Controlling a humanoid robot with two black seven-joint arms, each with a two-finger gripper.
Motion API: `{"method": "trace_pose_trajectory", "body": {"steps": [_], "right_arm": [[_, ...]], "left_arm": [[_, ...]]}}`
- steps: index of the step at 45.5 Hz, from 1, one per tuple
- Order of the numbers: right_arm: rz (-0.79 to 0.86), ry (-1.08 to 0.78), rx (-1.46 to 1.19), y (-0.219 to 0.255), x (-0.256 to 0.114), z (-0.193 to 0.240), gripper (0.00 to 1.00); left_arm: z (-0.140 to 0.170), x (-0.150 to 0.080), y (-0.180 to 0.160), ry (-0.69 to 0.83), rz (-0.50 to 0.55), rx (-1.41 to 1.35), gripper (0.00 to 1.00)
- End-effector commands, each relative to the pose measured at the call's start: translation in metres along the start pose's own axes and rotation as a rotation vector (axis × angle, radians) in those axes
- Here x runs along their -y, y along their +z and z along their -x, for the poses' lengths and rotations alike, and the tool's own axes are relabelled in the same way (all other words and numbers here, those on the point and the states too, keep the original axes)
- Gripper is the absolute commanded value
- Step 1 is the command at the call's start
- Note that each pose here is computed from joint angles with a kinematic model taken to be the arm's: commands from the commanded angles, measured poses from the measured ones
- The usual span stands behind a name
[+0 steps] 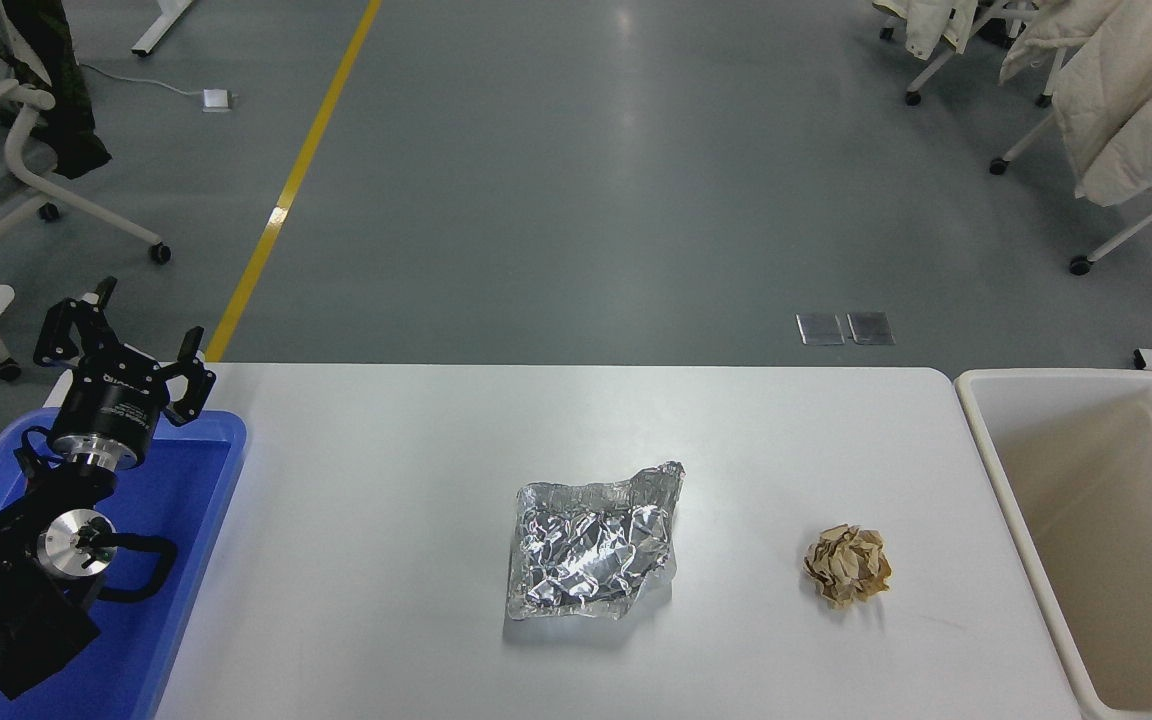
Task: Clean the table surface
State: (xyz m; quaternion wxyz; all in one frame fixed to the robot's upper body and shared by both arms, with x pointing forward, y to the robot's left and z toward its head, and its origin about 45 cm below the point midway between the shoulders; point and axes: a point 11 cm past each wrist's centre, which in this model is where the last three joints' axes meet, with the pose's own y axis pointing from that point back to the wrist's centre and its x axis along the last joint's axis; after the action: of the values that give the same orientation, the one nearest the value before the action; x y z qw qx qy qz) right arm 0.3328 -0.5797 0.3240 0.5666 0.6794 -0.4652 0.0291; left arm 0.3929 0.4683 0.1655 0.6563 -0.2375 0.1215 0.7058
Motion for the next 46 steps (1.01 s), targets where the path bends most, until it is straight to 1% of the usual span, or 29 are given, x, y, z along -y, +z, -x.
{"method": "trace_pose_trajectory", "body": {"steps": [1, 12, 18, 27, 36, 41, 46], "right_arm": [[0.126, 0.152, 0.176, 0.056, 0.039, 0.002, 0.00], [0.229, 0.237, 0.267, 0.095, 0.068, 0.022, 0.00], [0.261, 0.306, 0.262, 0.101, 0.077, 0.026, 0.00], [0.305, 0.442, 0.260, 0.114, 0.093, 0.048, 0.00], [0.292, 0.502, 0.271, 0.099, 0.123, 0.081, 0.00], [0.287, 0.534, 0.321, 0.097, 0.129, 0.092, 0.00], [0.287, 0.557, 0.329, 0.096, 0.131, 0.093, 0.00]], "left_arm": [[-0.001, -0.001, 0.000, 0.002, -0.001, 0.001, 1.00], [-0.001, -0.001, 0.000, 0.003, -0.001, 0.002, 1.00], [0.000, 0.000, 0.000, 0.002, 0.000, 0.001, 1.00], [0.000, 0.000, 0.000, 0.002, -0.001, 0.001, 1.00], [0.000, 0.000, 0.000, 0.002, 0.000, 0.000, 1.00], [-0.001, -0.001, 0.000, 0.003, -0.001, 0.002, 1.00], [0.000, 0.000, 0.000, 0.002, 0.000, 0.001, 1.00]]}}
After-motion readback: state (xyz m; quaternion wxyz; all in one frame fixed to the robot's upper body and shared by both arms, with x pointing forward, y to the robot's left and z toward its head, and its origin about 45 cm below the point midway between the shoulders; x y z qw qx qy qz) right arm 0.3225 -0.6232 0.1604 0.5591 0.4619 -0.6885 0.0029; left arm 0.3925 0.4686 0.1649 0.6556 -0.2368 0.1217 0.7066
